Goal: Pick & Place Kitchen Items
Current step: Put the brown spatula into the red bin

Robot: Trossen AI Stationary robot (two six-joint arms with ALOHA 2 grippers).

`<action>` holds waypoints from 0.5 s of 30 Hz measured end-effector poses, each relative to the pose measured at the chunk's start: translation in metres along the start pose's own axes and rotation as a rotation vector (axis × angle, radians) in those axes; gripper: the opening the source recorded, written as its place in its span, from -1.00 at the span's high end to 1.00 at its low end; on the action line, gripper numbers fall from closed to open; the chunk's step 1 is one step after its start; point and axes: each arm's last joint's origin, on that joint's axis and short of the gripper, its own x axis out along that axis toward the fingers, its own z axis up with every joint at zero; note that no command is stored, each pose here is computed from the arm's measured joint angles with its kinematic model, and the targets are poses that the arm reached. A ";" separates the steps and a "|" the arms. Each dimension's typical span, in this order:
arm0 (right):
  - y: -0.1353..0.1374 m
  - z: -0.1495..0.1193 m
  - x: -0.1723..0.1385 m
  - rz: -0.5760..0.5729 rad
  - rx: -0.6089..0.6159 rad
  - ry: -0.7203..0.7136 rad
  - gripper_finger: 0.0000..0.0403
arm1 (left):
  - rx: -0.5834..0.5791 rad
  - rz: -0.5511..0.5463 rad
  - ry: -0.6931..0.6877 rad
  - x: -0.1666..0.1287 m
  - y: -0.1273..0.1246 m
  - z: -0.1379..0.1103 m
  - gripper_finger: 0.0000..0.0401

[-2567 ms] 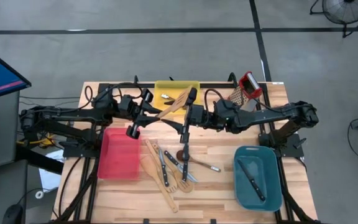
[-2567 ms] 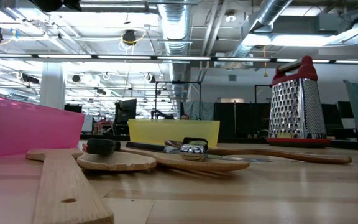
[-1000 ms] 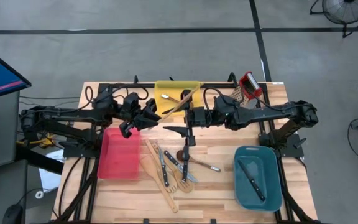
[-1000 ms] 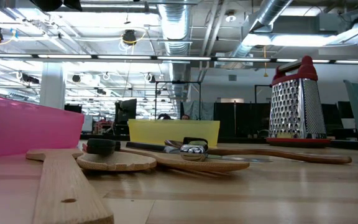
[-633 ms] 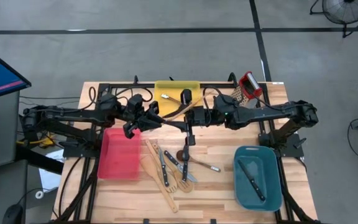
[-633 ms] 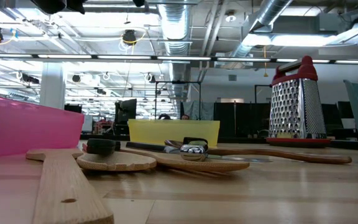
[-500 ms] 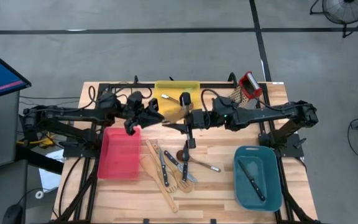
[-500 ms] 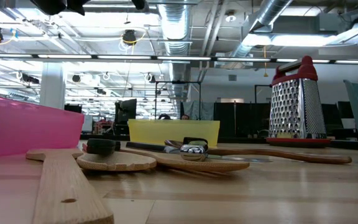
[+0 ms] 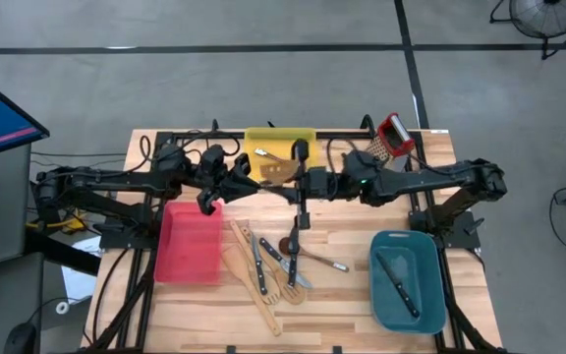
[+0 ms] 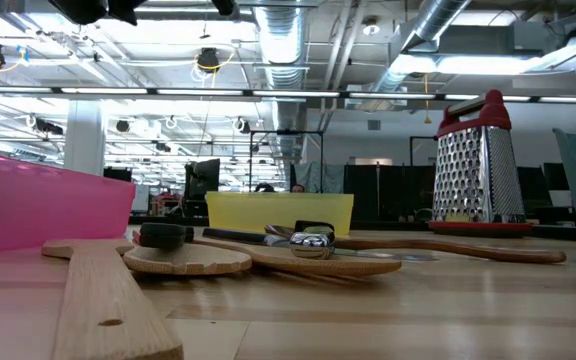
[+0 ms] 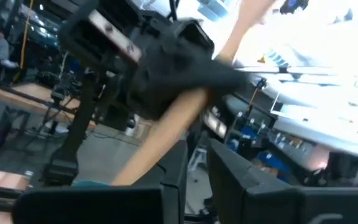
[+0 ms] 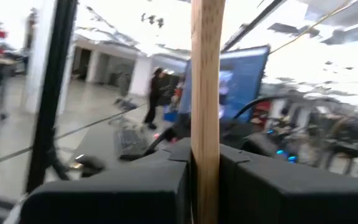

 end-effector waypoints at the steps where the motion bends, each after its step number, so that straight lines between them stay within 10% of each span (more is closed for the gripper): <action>1: 0.000 0.005 -0.003 -0.019 -0.003 -0.005 0.90 | 0.036 -0.003 0.003 0.000 0.000 0.000 0.72; 8: 0.002 0.020 -0.011 -0.109 0.058 0.002 0.90 | 0.328 -0.005 0.060 0.001 0.001 -0.006 0.30; 15: 0.004 0.011 -0.011 -0.185 0.161 0.085 0.90 | 0.397 0.237 0.154 -0.002 0.014 -0.018 -0.11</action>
